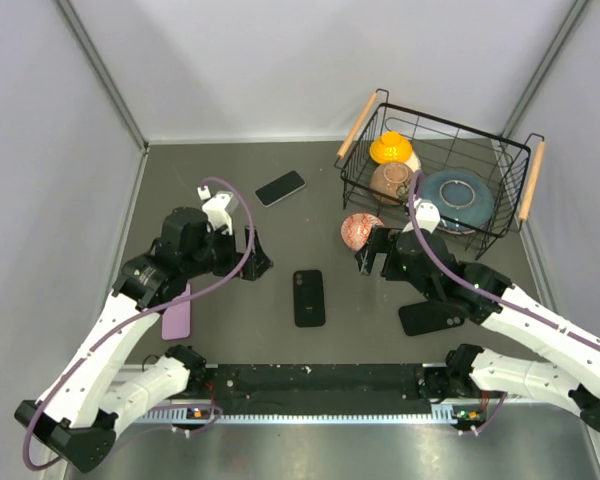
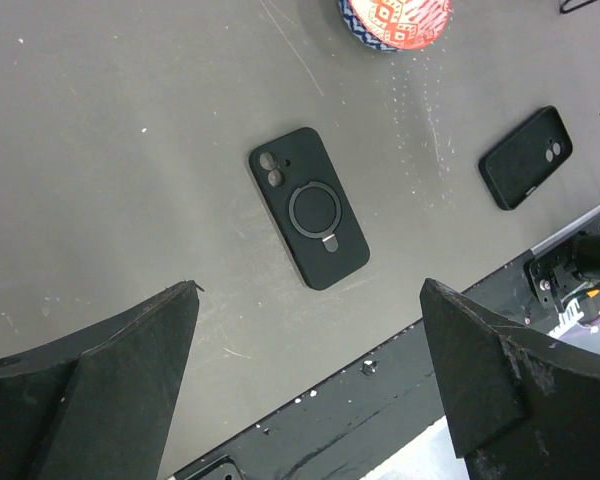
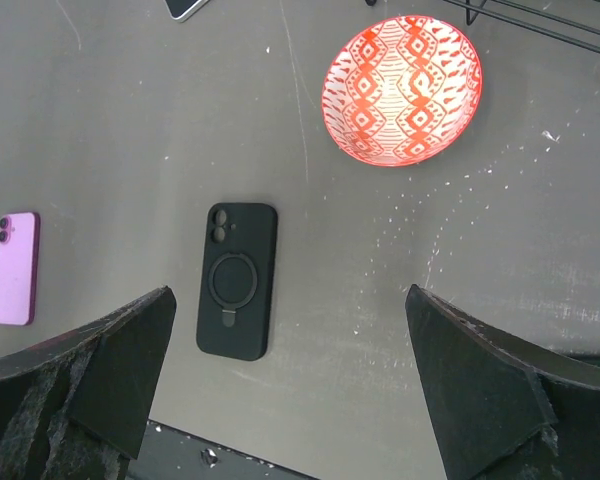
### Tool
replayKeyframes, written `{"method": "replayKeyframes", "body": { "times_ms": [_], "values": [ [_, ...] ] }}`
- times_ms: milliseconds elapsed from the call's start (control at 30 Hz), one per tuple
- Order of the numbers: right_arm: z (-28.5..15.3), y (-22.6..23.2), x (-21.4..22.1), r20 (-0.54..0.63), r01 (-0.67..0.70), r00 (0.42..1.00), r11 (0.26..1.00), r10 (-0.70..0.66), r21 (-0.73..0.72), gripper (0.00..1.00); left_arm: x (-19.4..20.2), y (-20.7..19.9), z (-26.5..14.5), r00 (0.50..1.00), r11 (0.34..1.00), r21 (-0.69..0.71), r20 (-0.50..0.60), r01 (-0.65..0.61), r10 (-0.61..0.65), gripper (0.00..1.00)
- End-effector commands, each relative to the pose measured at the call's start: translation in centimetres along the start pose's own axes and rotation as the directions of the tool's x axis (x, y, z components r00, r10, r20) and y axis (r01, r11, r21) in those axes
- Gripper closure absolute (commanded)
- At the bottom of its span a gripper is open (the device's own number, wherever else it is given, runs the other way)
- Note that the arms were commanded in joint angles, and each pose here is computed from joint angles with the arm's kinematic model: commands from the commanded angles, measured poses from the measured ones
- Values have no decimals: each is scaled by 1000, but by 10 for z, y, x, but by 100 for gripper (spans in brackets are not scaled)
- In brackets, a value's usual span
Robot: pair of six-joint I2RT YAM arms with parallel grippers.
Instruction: Put the phone into the phone case
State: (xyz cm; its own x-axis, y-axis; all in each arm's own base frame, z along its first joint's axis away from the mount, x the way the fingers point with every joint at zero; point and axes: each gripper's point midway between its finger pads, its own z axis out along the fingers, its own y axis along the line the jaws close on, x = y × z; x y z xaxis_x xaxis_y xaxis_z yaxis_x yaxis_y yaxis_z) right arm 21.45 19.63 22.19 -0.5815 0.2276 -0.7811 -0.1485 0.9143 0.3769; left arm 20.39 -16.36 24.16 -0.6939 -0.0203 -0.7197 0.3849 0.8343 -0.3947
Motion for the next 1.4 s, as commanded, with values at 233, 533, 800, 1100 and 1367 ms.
{"method": "replayKeyframes", "body": {
  "times_ms": [233,533,800,1100,1367],
  "values": [
    [-9,11,-5,19,-2,1000,997,4,-78,1,17,94,-10,992,855,-515,-66,62,-112,2],
    [-15,4,5,38,-5,999,992,9,-128,1,57,152,4,930,763,-608,-102,222,-352,2],
    [-30,0,6,107,23,994,974,1,-225,1,81,215,-14,760,409,-767,151,493,-632,2],
    [-52,-3,-20,247,33,968,960,38,-277,2,99,272,-50,507,-87,-732,547,676,-666,95],
    [-55,2,-31,269,13,961,959,66,-284,2,118,303,-75,478,-327,-731,653,599,-587,100]
  ]
}}
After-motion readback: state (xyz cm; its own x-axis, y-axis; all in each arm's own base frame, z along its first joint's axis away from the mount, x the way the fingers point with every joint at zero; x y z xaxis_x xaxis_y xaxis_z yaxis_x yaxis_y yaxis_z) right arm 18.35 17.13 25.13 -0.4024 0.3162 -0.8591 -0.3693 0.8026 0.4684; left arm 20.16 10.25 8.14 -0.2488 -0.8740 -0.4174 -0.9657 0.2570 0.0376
